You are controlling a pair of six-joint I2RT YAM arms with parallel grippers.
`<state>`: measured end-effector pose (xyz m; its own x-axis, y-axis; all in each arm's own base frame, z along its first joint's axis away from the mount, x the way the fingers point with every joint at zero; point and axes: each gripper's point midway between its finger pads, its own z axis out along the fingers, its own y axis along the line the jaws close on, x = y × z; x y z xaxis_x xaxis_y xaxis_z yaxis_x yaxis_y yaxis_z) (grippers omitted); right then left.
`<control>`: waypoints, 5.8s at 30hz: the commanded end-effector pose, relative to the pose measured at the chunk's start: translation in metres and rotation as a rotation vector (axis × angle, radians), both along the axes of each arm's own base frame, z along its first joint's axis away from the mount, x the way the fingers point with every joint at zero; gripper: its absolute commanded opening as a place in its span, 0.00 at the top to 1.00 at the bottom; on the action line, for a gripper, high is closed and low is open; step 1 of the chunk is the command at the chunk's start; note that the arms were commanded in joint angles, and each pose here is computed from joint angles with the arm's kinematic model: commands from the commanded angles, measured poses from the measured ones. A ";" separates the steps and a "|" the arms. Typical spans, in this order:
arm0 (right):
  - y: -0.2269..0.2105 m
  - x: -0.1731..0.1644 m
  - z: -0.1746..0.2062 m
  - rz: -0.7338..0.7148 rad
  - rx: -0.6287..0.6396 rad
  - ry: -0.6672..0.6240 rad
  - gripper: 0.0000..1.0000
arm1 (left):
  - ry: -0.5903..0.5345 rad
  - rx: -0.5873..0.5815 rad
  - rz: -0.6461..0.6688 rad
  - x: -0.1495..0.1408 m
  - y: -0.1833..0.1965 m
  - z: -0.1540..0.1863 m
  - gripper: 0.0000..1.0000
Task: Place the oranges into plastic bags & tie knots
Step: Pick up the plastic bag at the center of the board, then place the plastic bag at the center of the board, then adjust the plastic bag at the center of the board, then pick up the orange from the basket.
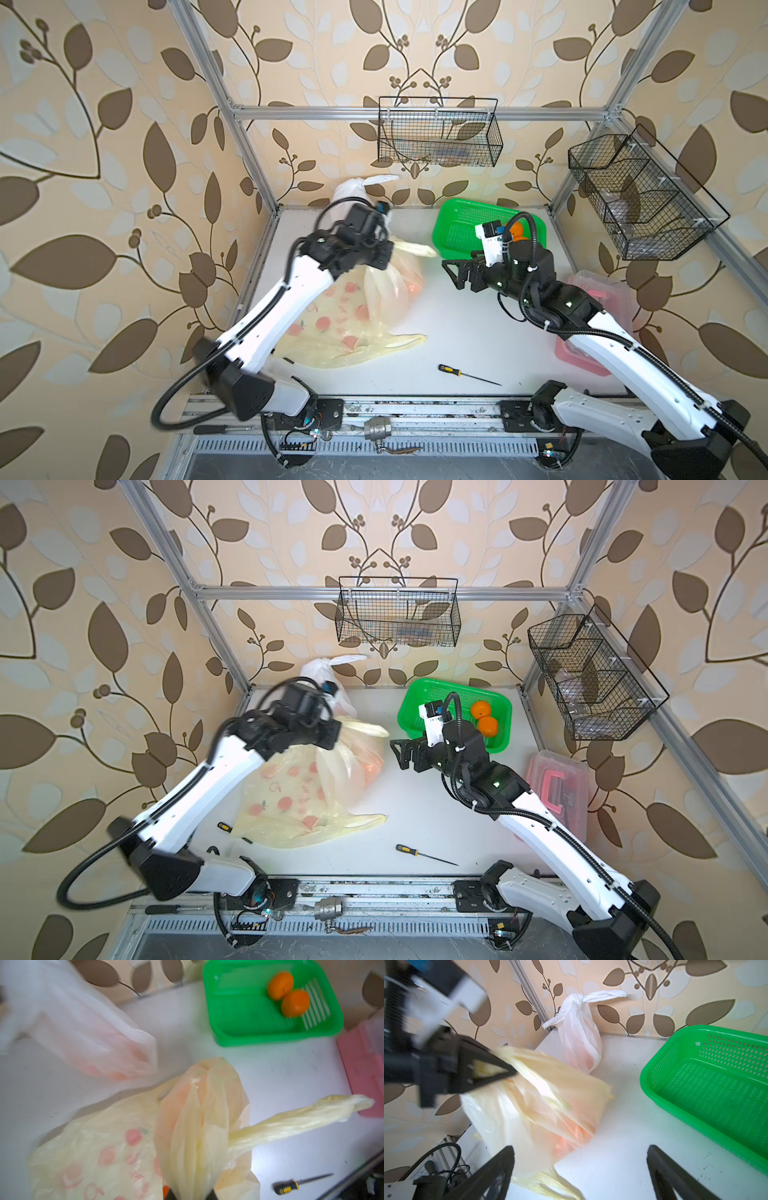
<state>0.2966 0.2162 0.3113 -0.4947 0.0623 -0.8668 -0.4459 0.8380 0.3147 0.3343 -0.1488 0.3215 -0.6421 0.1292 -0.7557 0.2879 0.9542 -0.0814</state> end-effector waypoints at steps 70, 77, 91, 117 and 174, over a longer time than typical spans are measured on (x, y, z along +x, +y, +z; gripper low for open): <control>0.006 0.037 -0.141 -0.166 0.224 0.409 0.25 | 0.324 0.100 0.528 0.004 0.009 -0.189 0.01; -0.006 0.030 -0.140 -0.172 0.229 0.409 0.25 | 0.474 0.098 0.491 0.008 -0.024 -0.244 0.22; -0.006 0.023 -0.140 -0.163 0.232 0.415 0.25 | 0.503 0.311 0.561 0.014 -0.003 -0.276 0.51; -0.115 0.045 -0.117 -0.481 0.077 0.283 0.19 | 0.474 0.361 0.535 -0.001 0.010 -0.256 1.00; -0.320 0.232 -0.258 -0.827 -0.552 0.744 0.27 | 0.343 -0.571 0.015 -0.013 -0.135 -0.002 1.00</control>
